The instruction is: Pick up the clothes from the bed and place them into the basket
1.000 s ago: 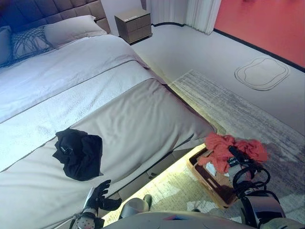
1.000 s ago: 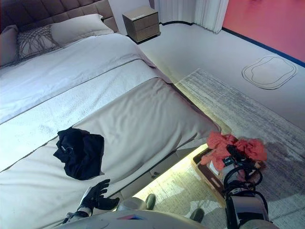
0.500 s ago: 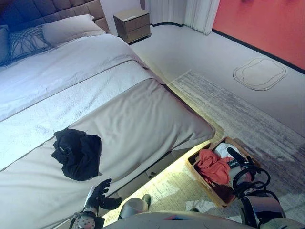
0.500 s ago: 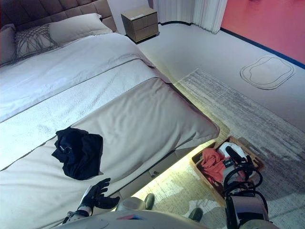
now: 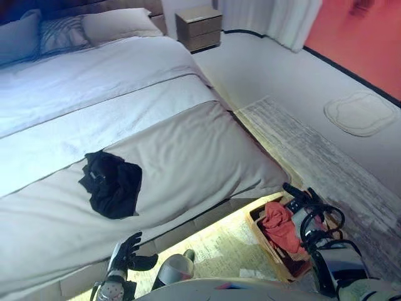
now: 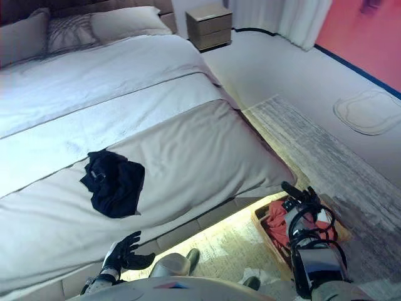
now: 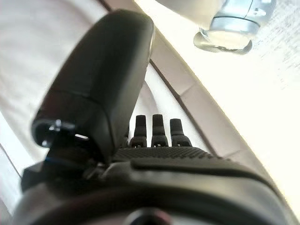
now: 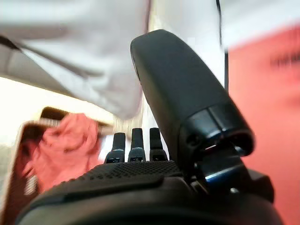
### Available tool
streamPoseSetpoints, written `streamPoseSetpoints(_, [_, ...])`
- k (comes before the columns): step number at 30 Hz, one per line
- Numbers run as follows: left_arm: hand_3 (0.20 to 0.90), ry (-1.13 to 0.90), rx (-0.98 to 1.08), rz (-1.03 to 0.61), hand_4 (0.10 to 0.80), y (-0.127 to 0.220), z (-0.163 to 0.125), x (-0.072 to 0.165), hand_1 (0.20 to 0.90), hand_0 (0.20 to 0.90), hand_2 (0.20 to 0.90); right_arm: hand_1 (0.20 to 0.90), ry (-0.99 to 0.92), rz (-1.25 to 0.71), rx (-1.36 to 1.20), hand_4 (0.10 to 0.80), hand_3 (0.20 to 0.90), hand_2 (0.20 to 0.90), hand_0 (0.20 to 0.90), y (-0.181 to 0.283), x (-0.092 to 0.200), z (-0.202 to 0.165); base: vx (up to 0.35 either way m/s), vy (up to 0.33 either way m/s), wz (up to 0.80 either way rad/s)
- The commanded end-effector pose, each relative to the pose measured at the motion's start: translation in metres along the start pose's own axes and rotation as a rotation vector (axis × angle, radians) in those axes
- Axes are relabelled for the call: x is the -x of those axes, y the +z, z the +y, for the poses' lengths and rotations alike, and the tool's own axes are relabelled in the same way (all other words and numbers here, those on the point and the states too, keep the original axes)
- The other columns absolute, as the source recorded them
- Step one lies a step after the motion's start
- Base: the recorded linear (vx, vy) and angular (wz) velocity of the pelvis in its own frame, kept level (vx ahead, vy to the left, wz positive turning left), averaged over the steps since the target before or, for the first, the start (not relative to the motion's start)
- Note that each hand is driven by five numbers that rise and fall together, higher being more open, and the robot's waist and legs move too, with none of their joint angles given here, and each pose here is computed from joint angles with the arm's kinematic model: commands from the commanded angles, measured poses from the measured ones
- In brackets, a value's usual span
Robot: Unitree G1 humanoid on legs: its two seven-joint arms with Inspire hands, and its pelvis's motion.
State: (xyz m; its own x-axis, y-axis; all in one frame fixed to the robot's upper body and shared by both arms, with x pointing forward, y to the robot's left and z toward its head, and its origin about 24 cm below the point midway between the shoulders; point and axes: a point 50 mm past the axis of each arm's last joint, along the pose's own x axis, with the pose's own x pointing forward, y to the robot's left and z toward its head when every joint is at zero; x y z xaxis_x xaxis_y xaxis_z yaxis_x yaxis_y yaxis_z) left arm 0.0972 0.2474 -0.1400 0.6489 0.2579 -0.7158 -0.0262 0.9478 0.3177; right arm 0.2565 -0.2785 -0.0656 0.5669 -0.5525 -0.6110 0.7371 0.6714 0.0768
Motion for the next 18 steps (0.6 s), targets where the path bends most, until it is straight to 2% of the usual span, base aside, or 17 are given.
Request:
streamPoseSetpoints(1, [0.900, -0.049, -0.144, -0.062, 0.800, 0.015, 0.012, -0.007, 0.900, 0.900, 0.900, 0.900, 0.107, -0.176, -0.007, 0.800, 0.900, 0.900, 0.900, 0.056, -0.001, 0.020, -0.005, 0.237, 1.32])
streamPoseSetpoints(4, [0.900, -0.051, -0.148, -0.039, 0.800, 0.019, 0.008, -0.011, 0.900, 0.900, 0.900, 0.900, 0.147, -0.190, 0.048, 0.800, 0.900, 0.900, 0.900, 0.062, -0.004, 0.005, 0.072, 0.226, 2.47])
streamPoseSetpoints(5, [0.900, -0.046, -0.141, -0.034, 0.800, 0.018, 0.007, -0.011, 0.900, 0.900, 0.900, 0.900, 0.155, -0.191, 0.055, 0.800, 0.900, 0.900, 0.900, 0.062, -0.004, 0.006, 0.178, 0.281, 1.49])
streamPoseSetpoints(10, [0.900, -0.018, -0.111, -0.027, 0.800, 0.014, 0.008, -0.008, 0.900, 0.900, 0.900, 0.900, 0.258, -0.166, 0.208, 0.800, 0.900, 0.900, 0.900, 0.058, -0.001, 0.024, 0.218, 0.274, 0.36])
streamPoseSetpoints(13, [0.900, -0.004, -0.105, -0.049, 0.800, 0.028, 0.009, -0.013, 0.900, 0.900, 0.900, 0.900, 0.307, -0.177, 0.314, 0.800, 0.900, 0.900, 0.900, 0.051, 0.003, 0.031, 0.194, 0.227, 0.86])
streamPoseSetpoints(15, [0.900, 0.018, -0.086, -0.054, 0.800, 0.031, 0.011, -0.014, 0.900, 0.900, 0.900, 0.900, 0.338, -0.201, 0.389, 0.800, 0.900, 0.900, 0.900, 0.051, 0.004, 0.033, 0.012, -0.104, 0.87])
streamPoseSetpoints(18, [0.900, 0.064, -0.064, -0.061, 0.800, 0.036, 0.019, -0.017, 0.900, 0.900, 0.900, 0.900, 0.400, -0.257, 0.493, 0.800, 0.900, 0.900, 0.900, 0.050, 0.010, 0.044, -0.018, -0.319, 1.01])
